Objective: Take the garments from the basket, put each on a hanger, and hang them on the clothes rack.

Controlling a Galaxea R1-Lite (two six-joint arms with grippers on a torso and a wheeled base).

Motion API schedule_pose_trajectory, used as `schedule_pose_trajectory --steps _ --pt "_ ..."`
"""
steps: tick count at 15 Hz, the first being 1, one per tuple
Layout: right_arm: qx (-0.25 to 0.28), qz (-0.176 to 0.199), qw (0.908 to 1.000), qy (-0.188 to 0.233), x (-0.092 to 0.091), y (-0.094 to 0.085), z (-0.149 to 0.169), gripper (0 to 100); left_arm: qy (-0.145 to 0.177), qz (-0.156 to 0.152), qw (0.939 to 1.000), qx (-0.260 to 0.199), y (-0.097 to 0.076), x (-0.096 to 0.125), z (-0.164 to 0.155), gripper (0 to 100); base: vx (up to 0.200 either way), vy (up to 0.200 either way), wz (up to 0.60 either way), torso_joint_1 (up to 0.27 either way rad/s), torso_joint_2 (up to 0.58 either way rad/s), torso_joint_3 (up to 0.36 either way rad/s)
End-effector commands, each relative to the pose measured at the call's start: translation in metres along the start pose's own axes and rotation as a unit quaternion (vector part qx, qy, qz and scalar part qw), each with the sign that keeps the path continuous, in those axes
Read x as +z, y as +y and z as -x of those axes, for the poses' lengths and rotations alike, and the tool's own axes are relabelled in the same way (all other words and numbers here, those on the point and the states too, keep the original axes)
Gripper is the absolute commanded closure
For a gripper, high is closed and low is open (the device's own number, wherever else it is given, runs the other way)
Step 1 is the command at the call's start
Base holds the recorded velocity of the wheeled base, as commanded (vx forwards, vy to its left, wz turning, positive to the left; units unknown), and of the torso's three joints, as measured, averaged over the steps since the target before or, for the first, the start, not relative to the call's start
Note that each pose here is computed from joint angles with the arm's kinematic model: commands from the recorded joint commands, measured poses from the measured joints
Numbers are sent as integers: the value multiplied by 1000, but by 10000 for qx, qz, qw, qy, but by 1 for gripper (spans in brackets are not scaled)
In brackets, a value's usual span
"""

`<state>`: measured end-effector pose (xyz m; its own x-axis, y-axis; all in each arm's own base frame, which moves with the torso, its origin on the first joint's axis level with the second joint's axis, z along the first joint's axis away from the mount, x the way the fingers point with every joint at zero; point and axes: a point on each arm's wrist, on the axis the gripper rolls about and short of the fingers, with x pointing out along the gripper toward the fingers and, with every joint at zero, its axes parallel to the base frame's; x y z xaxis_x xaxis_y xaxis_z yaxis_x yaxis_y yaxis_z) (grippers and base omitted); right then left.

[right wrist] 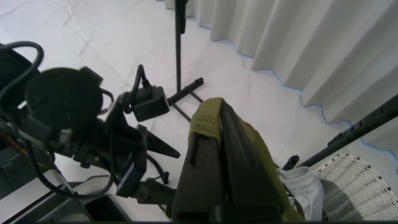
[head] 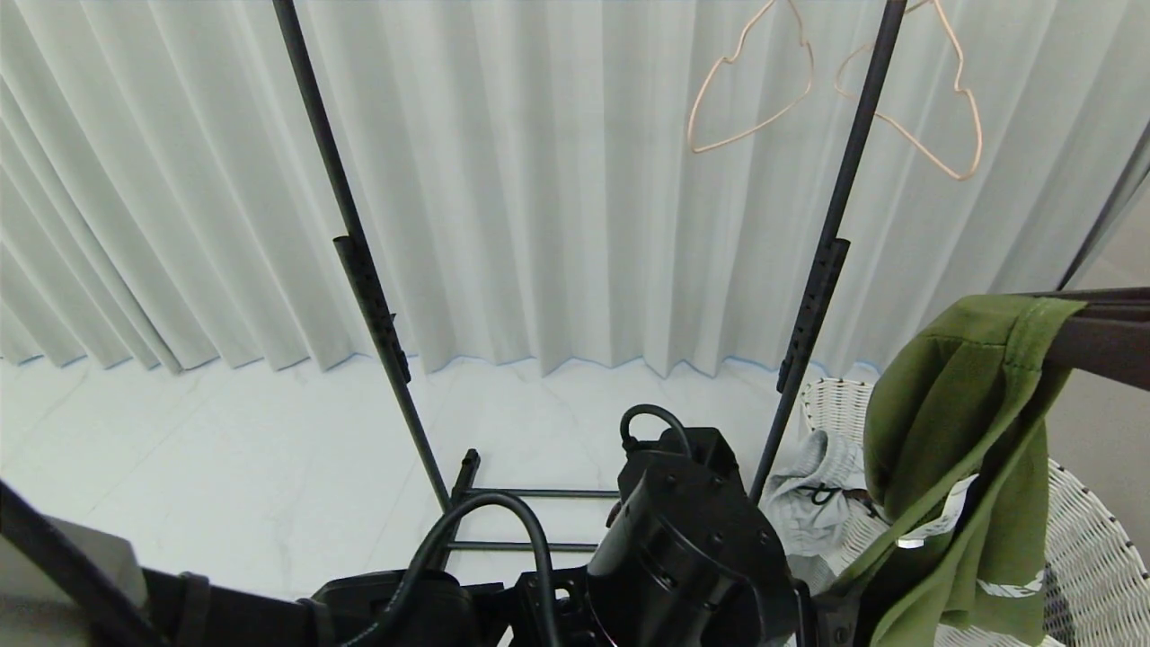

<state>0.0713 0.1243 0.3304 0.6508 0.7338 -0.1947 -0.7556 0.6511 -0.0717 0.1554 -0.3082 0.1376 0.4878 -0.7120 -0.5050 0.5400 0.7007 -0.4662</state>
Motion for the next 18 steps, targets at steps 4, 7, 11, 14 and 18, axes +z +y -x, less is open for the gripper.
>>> schedule_pose_trajectory --steps 4,7,11,14,18 --pt "-17 -4 10000 -25 0 -1 2 100 46 -5 9999 156 7 -6 5 0 0 0 0 0 0 0" --pt "-16 0 10000 -10 0 0 0 100 47 -90 9999 46 4 -7 17 0 0 0 0 0 0 0" --pt "36 10 10000 -14 1 1 0 100 -229 -15 9997 -132 -1 -2 7 0 0 0 0 0 0 0" --pt "51 13 10000 -15 1 1 1 100 -276 -23 9995 -157 1 -9 -8 0 0 0 0 0 0 0" --pt "43 9 10000 -30 1 1 2 100 -73 -59 9993 366 19 -27 -21 0 0 0 0 0 0 0"
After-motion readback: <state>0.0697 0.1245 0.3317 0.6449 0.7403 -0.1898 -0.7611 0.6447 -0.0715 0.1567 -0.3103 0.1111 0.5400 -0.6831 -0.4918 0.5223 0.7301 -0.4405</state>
